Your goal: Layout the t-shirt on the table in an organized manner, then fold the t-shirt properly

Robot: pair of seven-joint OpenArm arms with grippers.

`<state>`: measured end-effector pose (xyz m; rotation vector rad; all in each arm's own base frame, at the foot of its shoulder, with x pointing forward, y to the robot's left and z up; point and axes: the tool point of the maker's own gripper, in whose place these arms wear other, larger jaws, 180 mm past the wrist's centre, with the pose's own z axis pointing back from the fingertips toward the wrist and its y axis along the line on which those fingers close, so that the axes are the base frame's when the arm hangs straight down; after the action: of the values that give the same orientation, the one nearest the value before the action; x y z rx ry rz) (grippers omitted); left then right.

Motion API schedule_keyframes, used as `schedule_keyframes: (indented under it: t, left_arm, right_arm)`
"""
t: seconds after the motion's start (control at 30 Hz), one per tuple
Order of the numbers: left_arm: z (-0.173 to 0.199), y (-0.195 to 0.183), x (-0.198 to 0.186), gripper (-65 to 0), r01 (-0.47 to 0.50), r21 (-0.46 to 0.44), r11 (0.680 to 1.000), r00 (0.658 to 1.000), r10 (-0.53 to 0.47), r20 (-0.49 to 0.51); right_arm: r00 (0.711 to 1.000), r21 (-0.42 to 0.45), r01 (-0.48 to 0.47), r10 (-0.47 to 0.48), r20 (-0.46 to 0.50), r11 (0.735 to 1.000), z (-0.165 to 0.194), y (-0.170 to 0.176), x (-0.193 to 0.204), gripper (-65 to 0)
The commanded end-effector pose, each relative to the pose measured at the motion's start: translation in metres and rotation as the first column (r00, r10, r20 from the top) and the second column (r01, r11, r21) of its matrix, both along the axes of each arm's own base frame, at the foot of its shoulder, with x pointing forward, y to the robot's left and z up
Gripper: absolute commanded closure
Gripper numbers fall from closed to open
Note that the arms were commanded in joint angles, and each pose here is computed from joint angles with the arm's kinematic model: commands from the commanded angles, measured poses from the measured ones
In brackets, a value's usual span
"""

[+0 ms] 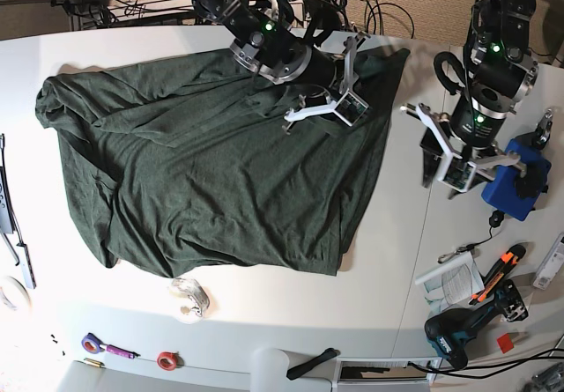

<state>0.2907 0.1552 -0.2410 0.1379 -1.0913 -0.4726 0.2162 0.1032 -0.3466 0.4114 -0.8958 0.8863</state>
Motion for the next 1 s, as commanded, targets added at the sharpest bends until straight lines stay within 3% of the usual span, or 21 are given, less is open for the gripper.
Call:
schedule_keyframes:
  t: [0.0,0.1,0.23,0.4,0.5,0.53,0.63,0.73,0.8,0.87,0.97]
  left_arm:
    - [0.012,0.002,0.004,-23.1,-0.004,0.011,1.0,0.999,0.004,0.049]
    - [0.014,0.009,0.005,-23.1,-0.039,0.033,0.999,0.997,0.037,0.063]
    - [0.014,0.01,0.006,-23.1,-0.041,0.032,0.999,0.997,0.038,0.064]
    - [0.014,0.01,0.006,-23.2,-0.041,0.032,0.999,0.997,0.039,0.064]
    - [0.014,0.01,0.006,-23.2,-0.04,0.032,0.999,0.997,0.038,0.064]
    - [0.014,0.01,0.006,-23.2,-0.04,0.032,0.999,0.997,0.038,0.064]
    - [0.014,0.01,0.005,-23.2,-0.04,0.032,0.999,0.997,0.038,0.064]
    - [0.014,0.009,0.006,-23.2,-0.04,0.032,0.999,0.997,0.038,0.064]
    - [0.014,0.009,0.006,-23.2,-0.039,0.032,0.999,0.997,0.037,0.063]
    - [0.014,0.009,0.005,-23.2,-0.039,0.031,0.999,0.997,0.038,0.062]
    - [0.013,0.007,0.005,-23.2,-0.032,0.015,0.999,0.998,0.031,0.057]
  right_arm:
    - [1.0,0.029,-0.009,0.008,0.017,1.0,0.007,0.006,0.003,0.0]
    - [0.999,0.014,-0.029,0.029,-0.029,0.999,-0.008,0.009,-0.003,0.0]
    - [0.987,0.084,-0.12,0.128,-0.095,0.989,-0.007,0.026,-0.022,0.0]
    - [0.965,0.155,-0.218,0.237,-0.116,0.964,0.001,0.041,-0.04,0.0]
    - [0.963,0.152,-0.225,0.243,-0.114,0.962,0.001,0.041,-0.041,0.0]
    - [0.964,0.15,-0.224,0.242,-0.114,0.963,0.001,0.041,-0.041,-2.0]
    - [0.963,0.151,-0.224,0.242,-0.114,0.963,0.001,0.041,-0.041,-18.1]
    - [0.965,0.155,-0.222,0.24,-0.109,0.963,0.002,0.041,-0.04,-21.0]
    - [0.972,0.136,-0.213,0.224,-0.073,0.968,0.003,0.04,-0.033,-21.0]
    - [0.986,0.058,-0.163,0.164,-0.007,0.985,0.001,0.03,-0.015,-21.0]
    - [0.994,-0.046,0.066,-0.062,0.092,0.997,-0.001,-0.007,0.032,-21.0]
